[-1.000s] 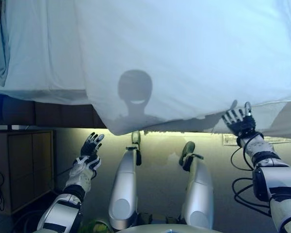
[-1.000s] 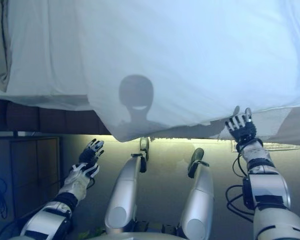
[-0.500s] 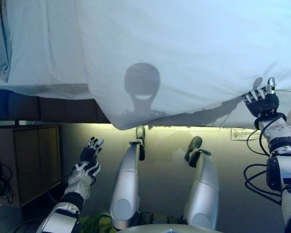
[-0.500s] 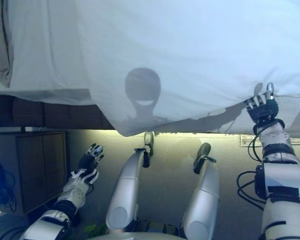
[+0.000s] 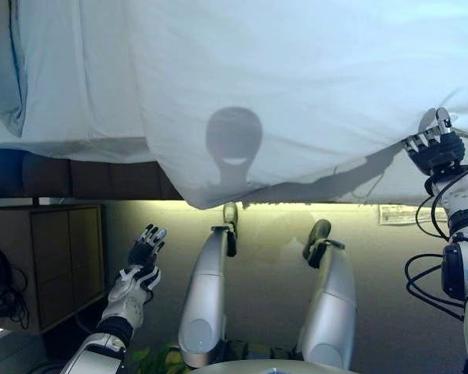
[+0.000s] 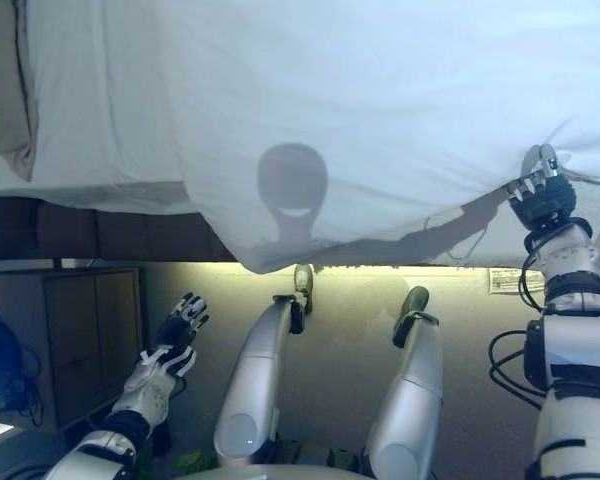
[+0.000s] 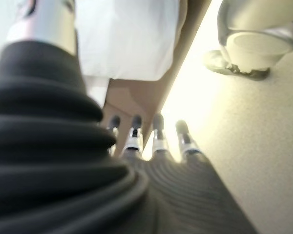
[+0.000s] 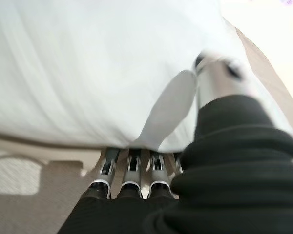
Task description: Make the bed neatly
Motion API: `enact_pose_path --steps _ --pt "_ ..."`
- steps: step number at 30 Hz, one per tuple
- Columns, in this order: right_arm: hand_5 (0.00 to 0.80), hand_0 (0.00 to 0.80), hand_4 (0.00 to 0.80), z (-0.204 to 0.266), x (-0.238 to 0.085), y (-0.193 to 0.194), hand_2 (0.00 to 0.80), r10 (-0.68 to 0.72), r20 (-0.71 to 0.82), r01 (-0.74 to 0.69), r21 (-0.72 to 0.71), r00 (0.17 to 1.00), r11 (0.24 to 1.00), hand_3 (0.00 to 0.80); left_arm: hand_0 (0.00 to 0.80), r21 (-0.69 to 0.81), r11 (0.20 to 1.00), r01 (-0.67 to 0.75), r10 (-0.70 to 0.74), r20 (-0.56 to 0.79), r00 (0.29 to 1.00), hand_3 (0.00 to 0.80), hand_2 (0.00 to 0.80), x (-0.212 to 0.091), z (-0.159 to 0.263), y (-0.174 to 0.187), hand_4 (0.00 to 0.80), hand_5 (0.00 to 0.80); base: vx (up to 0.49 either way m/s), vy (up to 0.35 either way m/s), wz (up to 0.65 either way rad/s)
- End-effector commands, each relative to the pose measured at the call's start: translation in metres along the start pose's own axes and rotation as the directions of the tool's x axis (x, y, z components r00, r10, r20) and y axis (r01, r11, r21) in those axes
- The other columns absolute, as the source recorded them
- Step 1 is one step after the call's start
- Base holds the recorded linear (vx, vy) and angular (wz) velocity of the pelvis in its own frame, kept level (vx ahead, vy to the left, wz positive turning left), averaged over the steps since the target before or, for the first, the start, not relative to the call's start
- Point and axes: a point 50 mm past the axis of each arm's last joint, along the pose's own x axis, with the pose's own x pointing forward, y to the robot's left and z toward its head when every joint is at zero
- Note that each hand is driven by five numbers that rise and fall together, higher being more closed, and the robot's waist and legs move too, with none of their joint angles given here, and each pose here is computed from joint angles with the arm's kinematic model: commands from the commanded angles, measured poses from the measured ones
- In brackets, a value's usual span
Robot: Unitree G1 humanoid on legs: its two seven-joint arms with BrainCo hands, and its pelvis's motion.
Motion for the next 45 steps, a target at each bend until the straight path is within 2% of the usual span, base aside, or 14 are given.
enact_pose_path --steps 1,16,24,28,33,38,40,45 --pt "0.800 0.800 0.800 0.069 -0.001 0.039 0.800 0.145 0.228 -0.122 -0.112 0.963 0.986 0.800 0.000 -0.012 0.999 -0.047 0.047 0.014 0.999 0.000 0.000 -0.013 -0.003 0.021 0.000 0.000 0.000 0.000 0.00" --pt "0.800 0.800 0.800 0.060 -0.004 0.020 0.800 0.090 0.194 -0.075 -0.088 0.977 0.993 0.800 0.000 -0.021 0.999 -0.041 0.041 0.019 0.999 0.000 0.000 -0.019 -0.006 0.028 0.000 0.000 -0.007 0.002 -0.01" --pt "0.800 0.800 0.800 0.037 -0.008 0.000 0.800 0.077 0.135 -0.073 -0.038 0.988 0.997 0.800 0.000 0.037 0.994 0.102 -0.107 0.169 0.980 0.000 0.000 -0.006 0.036 0.004 0.000 0.000 -0.017 -0.018 -0.04" --pt "0.800 0.800 0.800 0.025 -0.006 0.000 0.800 0.079 0.100 -0.078 -0.012 0.992 0.997 0.800 0.000 0.101 0.977 0.187 -0.201 0.154 0.967 0.000 0.000 0.003 0.050 -0.015 0.000 0.000 0.030 -0.037 -0.03" --pt "0.800 0.800 0.800 0.013 -0.006 -0.005 0.800 0.072 0.038 -0.072 -0.002 0.997 0.997 0.800 0.000 0.092 0.936 0.341 -0.345 0.033 0.938 0.000 0.000 0.009 0.051 -0.035 0.000 0.000 0.055 -0.021 -0.01" --pt "0.800 0.800 0.800 -0.003 -0.004 -0.004 0.800 0.054 -0.033 -0.054 0.005 0.998 0.999 0.800 0.000 0.138 0.900 0.413 -0.404 -0.089 0.910 0.000 0.000 0.017 0.059 -0.052 0.000 0.000 0.081 -0.010 -0.03" --pt "0.800 0.800 0.800 -0.010 -0.004 -0.005 0.800 0.048 -0.051 -0.048 0.005 0.998 0.999 0.800 0.000 0.164 0.872 0.462 -0.443 -0.140 0.885 0.000 0.000 0.020 0.064 -0.062 0.000 0.000 0.070 -0.013 -0.02" --pt "0.800 0.800 0.800 -0.027 -0.003 -0.005 0.800 0.040 -0.082 -0.040 0.000 0.996 0.999 0.800 0.000 0.121 0.805 0.581 -0.538 -0.265 0.800 0.000 0.000 0.023 0.069 -0.085 0.000 0.000 0.056 -0.027 0.00"
